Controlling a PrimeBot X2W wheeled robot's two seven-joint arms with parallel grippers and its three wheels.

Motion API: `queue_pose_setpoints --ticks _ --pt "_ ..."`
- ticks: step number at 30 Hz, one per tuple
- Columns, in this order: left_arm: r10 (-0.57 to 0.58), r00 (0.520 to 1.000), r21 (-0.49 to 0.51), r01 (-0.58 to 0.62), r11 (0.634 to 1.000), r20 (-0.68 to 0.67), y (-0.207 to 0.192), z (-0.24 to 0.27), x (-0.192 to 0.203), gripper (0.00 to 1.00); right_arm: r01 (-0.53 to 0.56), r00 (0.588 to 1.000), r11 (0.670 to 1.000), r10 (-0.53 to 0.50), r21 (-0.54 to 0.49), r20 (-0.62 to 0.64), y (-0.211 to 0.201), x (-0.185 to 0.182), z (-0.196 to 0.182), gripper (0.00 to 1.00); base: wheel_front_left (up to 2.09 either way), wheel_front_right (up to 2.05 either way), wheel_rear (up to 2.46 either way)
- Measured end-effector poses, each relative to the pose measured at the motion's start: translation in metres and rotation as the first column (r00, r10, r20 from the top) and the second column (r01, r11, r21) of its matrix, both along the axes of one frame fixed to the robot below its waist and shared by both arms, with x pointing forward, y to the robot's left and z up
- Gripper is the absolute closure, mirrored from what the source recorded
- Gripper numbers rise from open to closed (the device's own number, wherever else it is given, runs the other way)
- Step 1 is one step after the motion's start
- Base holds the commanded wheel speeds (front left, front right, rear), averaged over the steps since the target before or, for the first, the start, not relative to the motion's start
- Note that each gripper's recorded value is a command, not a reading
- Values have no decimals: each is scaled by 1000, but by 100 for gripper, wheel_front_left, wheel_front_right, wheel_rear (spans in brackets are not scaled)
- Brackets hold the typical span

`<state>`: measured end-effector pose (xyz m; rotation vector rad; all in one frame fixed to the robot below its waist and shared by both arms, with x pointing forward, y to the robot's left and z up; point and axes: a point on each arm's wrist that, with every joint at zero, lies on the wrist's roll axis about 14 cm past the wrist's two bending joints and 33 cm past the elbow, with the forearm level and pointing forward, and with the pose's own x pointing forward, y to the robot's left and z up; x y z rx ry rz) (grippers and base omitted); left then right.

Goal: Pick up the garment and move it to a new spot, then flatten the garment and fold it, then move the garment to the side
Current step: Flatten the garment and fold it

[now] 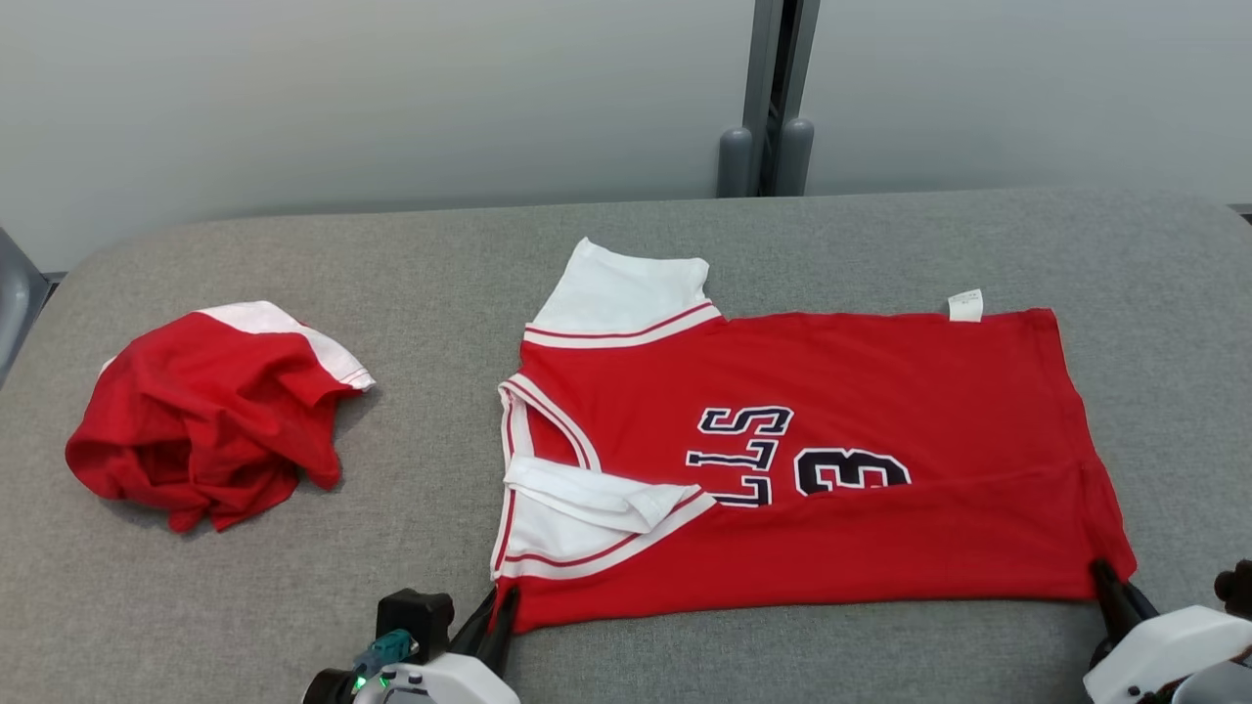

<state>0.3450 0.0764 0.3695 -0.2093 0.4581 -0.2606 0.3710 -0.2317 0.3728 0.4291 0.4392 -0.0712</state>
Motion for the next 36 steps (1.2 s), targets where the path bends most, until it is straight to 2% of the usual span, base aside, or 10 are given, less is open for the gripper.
queue_pose_setpoints --ticks 11,23,28,34,35,36 --pt "-129 991 48 130 990 -23 -7 -6 -31 100 -15 997 999 19 43 -76 -4 -43 -9 100 0 0 0" --pt "-206 972 -8 206 979 -110 -13 -10 -63 100 -60 981 995 74 84 -180 -16 -72 -13 100 0 0 0" --pt "-255 953 3 258 966 -162 -12 -11 -82 100 -72 973 993 91 96 -210 -22 -76 -12 100 0 0 0" --pt "-257 951 8 262 965 -173 -8 -3 -90 100 -83 968 991 106 107 -225 -21 -77 -12 100 0 0 0" --pt "-257 950 9 262 965 -175 -8 -2 -91 81 -73 969 991 97 111 -228 -22 -77 -13 100 0 0 0" --pt "-250 953 8 255 967 -171 -8 -1 -91 22 -51 971 992 76 114 -226 -26 -76 -14 59 0 0 0"
